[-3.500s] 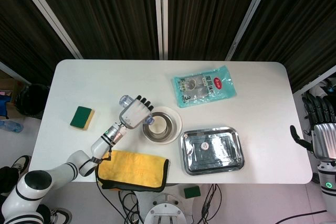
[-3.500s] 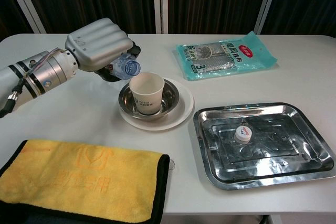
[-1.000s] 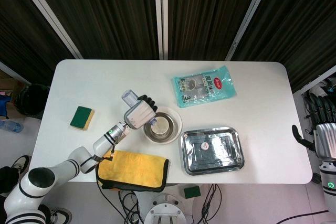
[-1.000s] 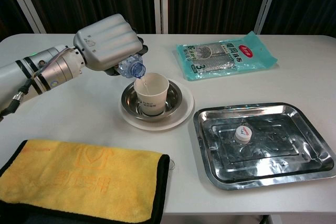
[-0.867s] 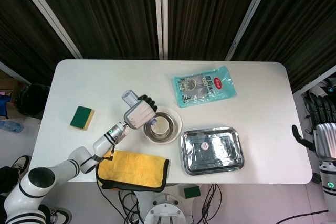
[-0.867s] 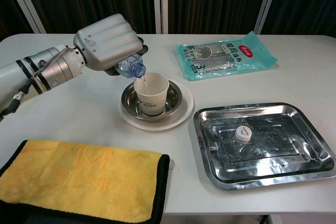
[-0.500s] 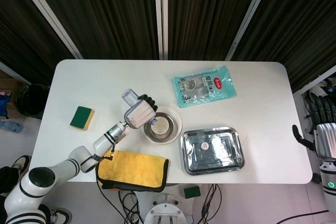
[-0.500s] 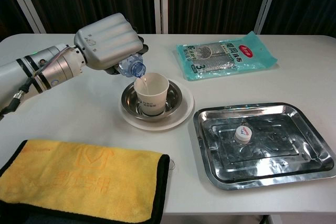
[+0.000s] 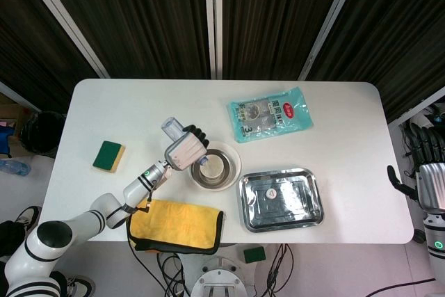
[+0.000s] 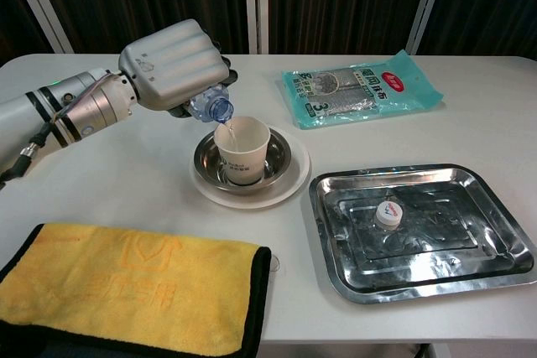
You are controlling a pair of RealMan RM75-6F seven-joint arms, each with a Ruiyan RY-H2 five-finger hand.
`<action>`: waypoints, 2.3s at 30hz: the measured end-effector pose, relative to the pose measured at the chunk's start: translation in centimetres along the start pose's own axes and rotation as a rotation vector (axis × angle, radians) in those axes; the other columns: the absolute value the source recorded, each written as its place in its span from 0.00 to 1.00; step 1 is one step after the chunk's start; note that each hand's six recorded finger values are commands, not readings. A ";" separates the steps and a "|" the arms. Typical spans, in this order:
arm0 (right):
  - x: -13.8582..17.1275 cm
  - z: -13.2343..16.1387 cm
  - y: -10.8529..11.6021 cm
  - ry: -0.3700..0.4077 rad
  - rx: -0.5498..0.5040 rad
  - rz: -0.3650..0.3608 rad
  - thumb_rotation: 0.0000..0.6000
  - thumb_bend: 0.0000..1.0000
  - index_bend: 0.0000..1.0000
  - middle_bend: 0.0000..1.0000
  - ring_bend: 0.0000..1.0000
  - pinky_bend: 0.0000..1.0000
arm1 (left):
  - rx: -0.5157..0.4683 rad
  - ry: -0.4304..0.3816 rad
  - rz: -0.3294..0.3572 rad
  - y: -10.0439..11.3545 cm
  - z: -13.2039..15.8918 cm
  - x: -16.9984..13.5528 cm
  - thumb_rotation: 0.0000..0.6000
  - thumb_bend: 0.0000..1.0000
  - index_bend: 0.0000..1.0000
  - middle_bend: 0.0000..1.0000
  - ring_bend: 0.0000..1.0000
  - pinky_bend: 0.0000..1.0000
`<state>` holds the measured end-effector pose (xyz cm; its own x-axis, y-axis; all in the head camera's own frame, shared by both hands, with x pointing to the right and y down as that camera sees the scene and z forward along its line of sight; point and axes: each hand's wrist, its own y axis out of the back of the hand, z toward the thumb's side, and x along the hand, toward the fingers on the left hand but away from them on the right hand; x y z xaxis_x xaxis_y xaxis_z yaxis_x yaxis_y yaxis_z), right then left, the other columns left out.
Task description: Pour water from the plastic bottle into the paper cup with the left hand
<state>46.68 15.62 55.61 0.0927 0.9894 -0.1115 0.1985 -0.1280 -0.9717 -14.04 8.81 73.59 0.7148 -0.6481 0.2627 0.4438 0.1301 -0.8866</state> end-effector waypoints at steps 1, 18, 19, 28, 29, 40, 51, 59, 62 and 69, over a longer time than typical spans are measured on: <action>0.0 0.0 0.0 0.000 0.001 0.000 1.00 0.37 0.00 0.00 0.00 0.00 | 0.000 0.000 -0.001 0.0 0.0 0.0 1.00 0.42 0.74 0.70 0.55 0.68; 0.0 -0.1 -0.1 -0.001 0.001 0.002 1.00 0.37 0.00 0.00 0.00 0.00 | -0.049 0.009 0.002 0.2 0.1 0.1 1.00 0.42 0.74 0.70 0.55 0.68; 0.0 -0.1 -0.1 -0.001 0.001 0.002 1.00 0.37 0.00 0.00 0.00 0.00 | -0.055 0.011 0.004 0.2 0.1 0.2 1.00 0.42 0.74 0.70 0.55 0.68; 0.0 -0.2 -0.1 -0.006 -0.004 0.006 1.00 0.37 0.00 0.00 0.00 0.00 | -0.154 0.040 -0.013 0.4 0.1 0.5 1.00 0.42 0.73 0.70 0.54 0.67; 0.0 -0.2 -0.1 -0.006 -0.003 0.006 1.00 0.37 0.00 0.00 0.00 0.00 | -0.181 0.047 -0.018 0.5 0.1 0.5 1.00 0.42 0.73 0.70 0.54 0.67; -0.2 0.2 -0.4 0.004 0.001 0.014 1.00 0.37 0.00 0.00 0.00 0.00 | -0.574 0.171 -0.018 1.4 -1.6 -0.9 1.00 0.42 0.73 0.70 0.54 0.66; -0.2 0.6 -0.7 0.007 0.015 0.022 1.00 0.37 0.00 0.00 0.00 0.00 | -1.103 0.360 -0.078 -0.5 -5.2 -3.8 1.00 0.42 0.73 0.70 0.54 0.66; -0.4 1.1 -0.7 0.011 0.020 0.025 1.00 0.37 0.00 0.00 0.00 0.00 | -1.351 0.443 -0.030 -1.8 -6.6 -5.5 1.00 0.42 0.72 0.69 0.53 0.66; -0.3 1.2 -0.8 0.012 0.020 0.030 1.00 0.37 0.00 0.00 0.00 0.00 | -1.408 0.457 -0.004 -2.3 -6.7 -6.0 1.00 0.42 0.71 0.68 0.53 0.66; -0.1 1.1 -0.7 0.007 0.024 0.031 1.00 0.37 0.00 0.00 0.00 0.00 | -1.500 0.486 0.031 -4.2 -6.5 -6.8 1.00 0.42 0.71 0.68 0.52 0.65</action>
<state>45.43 15.67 56.02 0.1049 0.9845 -0.1406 0.1718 -0.1571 -0.9725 -24.28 7.79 73.09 0.3472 -0.8670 0.3575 -0.6957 -0.4938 -0.5217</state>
